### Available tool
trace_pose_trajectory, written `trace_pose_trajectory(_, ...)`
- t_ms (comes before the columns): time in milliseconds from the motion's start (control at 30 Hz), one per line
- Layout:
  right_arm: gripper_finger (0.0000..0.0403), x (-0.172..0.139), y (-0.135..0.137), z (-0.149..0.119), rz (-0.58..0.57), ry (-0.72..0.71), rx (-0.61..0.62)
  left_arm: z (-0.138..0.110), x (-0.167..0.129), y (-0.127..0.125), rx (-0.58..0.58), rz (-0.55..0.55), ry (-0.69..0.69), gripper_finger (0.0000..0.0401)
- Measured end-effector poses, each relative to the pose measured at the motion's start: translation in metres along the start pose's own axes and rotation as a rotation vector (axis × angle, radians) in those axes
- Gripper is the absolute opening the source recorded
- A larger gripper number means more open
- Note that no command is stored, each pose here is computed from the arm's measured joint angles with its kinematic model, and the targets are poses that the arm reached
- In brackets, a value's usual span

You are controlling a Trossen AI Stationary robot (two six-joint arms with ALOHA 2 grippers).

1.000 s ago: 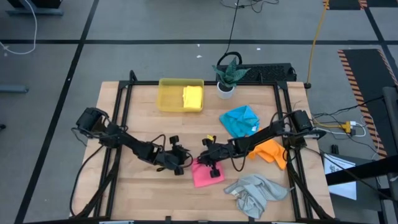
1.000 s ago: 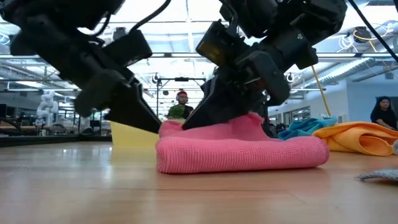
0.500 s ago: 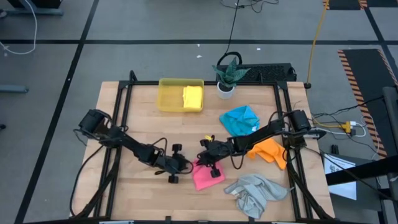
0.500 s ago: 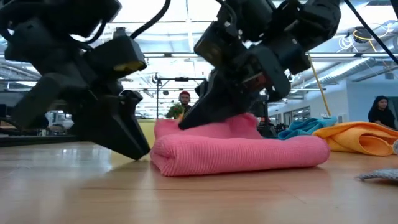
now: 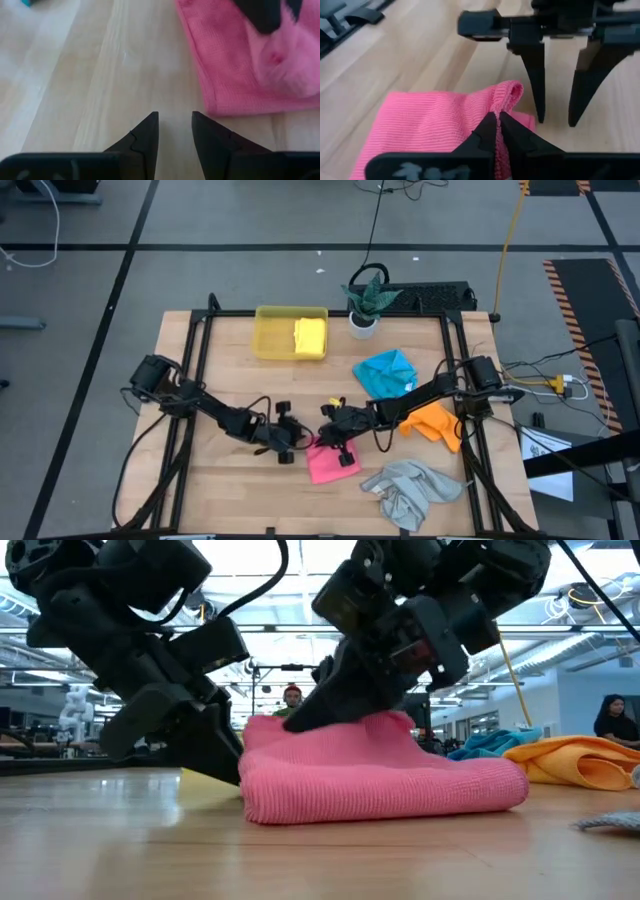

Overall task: Fold microfiber towels
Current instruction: Fold the pink microfiber cloth

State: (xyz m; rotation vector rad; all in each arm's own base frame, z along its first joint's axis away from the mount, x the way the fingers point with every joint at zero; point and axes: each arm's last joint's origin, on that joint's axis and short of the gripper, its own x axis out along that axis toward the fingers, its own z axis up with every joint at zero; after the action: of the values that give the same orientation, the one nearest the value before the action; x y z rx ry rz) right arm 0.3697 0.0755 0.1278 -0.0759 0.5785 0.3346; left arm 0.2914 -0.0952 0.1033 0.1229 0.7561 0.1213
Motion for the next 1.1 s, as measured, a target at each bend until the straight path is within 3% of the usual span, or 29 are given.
trace_pose_trajectory(300, 0.0004, 0.009, -0.011, -0.015, -0.023, 0.038, 0.041, 0.002, 0.000, 0.002, -0.005, 0.079, -0.037, 0.0117)
trace_pose_trajectory(500, 0.0004, 0.009, -0.014, -0.015, -0.031, 0.033, 0.044, 0.000, -0.016, 0.002, 0.011, 0.095, 0.038, 0.0117)
trace_pose_trajectory(733, 0.0008, 0.009, -0.014, -0.016, -0.046, 0.046, 0.038, 0.011, -0.029, -0.014, 0.036, 0.014, -0.073, 0.0117)
trace_pose_trajectory(900, 0.0061, 0.009, -0.017, -0.017, -0.125, 0.062, 0.022, 0.021, -0.032, -0.021, 0.056, -0.106, -0.166, 0.0117)
trace_pose_trajectory(1100, 0.0143, -0.004, -0.017, -0.003, -0.166, 0.043, 0.021, 0.021, -0.029, -0.021, 0.059, -0.103, -0.172, 0.0117)
